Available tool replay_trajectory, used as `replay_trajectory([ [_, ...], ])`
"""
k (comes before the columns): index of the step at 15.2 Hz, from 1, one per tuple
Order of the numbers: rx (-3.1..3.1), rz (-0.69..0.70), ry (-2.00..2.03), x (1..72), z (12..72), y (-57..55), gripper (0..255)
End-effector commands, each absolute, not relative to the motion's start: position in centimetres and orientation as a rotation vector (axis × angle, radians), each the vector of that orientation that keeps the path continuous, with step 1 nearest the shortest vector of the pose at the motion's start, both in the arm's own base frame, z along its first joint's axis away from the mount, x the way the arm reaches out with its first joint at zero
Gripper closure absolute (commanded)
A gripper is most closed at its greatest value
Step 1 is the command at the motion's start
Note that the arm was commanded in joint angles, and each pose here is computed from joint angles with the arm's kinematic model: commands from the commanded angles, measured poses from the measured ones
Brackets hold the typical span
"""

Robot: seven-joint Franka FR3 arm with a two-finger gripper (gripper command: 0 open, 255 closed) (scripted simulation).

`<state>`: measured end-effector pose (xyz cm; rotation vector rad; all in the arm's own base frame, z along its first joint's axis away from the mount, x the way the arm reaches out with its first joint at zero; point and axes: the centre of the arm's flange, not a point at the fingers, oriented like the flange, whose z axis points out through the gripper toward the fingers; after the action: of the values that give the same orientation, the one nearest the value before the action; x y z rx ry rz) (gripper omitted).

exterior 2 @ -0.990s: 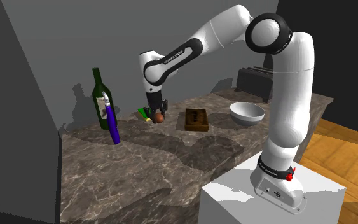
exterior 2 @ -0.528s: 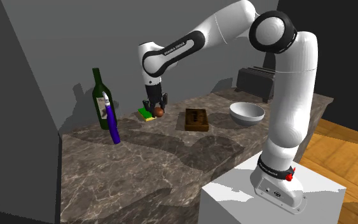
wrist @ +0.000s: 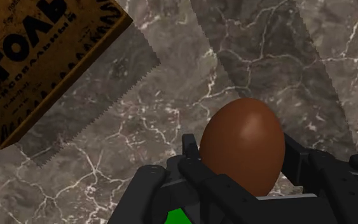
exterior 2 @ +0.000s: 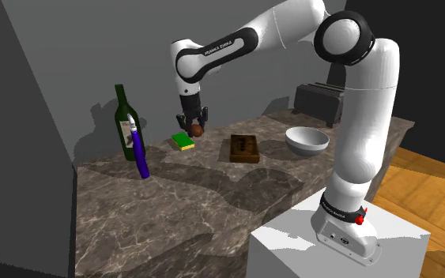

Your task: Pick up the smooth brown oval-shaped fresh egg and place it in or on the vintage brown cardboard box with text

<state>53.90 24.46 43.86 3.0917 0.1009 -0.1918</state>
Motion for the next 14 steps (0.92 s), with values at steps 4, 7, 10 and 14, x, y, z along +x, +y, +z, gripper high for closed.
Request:
replay_trajectory([
  [4, 3.092, -0.192, 0.101, 52.1, 44.1, 19.6, 255],
  [7, 3.092, -0.192, 0.101, 50.7, 44.0, 15.8, 255],
  [10, 3.092, -0.192, 0.101, 49.3, 44.0, 12.1, 255],
  [14, 3.092, -0.192, 0.101, 47.5, 43.9, 7.2, 255],
])
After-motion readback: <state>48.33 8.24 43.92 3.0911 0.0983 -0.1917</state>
